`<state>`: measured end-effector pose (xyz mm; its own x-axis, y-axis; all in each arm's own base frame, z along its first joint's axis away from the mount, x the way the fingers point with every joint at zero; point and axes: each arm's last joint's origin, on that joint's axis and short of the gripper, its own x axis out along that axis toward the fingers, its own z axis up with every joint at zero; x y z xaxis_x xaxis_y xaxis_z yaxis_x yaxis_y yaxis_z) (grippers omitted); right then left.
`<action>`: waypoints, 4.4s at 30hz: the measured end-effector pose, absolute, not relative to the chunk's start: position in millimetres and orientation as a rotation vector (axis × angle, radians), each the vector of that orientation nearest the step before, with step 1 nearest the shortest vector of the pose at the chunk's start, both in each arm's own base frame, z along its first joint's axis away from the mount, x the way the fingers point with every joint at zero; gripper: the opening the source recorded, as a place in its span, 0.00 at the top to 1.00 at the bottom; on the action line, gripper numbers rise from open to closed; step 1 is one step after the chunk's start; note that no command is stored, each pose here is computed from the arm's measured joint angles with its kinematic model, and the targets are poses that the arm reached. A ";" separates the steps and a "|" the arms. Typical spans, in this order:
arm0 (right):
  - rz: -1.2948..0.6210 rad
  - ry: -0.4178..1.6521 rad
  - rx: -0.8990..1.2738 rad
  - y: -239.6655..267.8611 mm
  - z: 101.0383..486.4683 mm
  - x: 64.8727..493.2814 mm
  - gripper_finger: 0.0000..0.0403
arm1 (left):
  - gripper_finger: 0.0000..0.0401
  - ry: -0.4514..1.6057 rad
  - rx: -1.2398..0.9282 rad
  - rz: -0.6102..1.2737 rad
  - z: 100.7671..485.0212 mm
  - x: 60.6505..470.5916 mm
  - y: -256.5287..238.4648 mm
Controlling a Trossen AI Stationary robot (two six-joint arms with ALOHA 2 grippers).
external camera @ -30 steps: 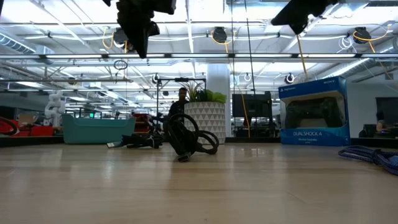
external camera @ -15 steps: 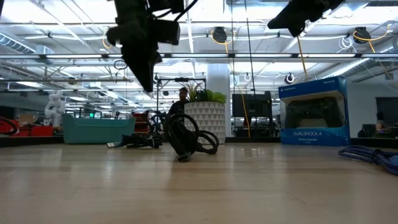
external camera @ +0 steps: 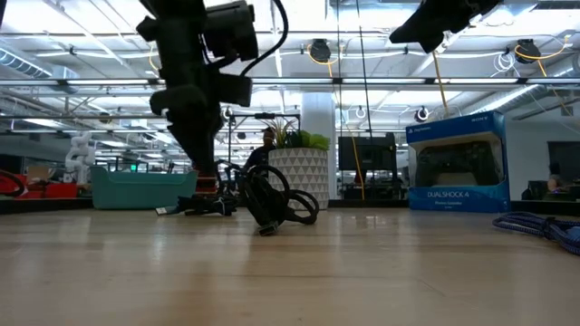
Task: Pick and place USB-C Cables
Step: Put the black USB cable into the blue bin
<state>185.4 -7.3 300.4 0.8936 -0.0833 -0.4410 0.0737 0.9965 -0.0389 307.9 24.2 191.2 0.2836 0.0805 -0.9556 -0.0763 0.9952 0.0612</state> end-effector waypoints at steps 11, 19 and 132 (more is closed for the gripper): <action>-0.081 0.459 -0.021 -7.3 300.4 185.4 1.00 | 0.52 1.230 0.034 0.082 166.7 301.6 27.2; -0.081 0.458 -0.021 -7.3 300.4 185.4 1.00 | 0.56 1.188 0.061 0.074 149.7 295.4 30.6; -0.071 0.371 -0.053 -7.3 292.7 190.6 1.00 | 0.91 1.189 -0.100 0.166 414.3 198.5 -2.8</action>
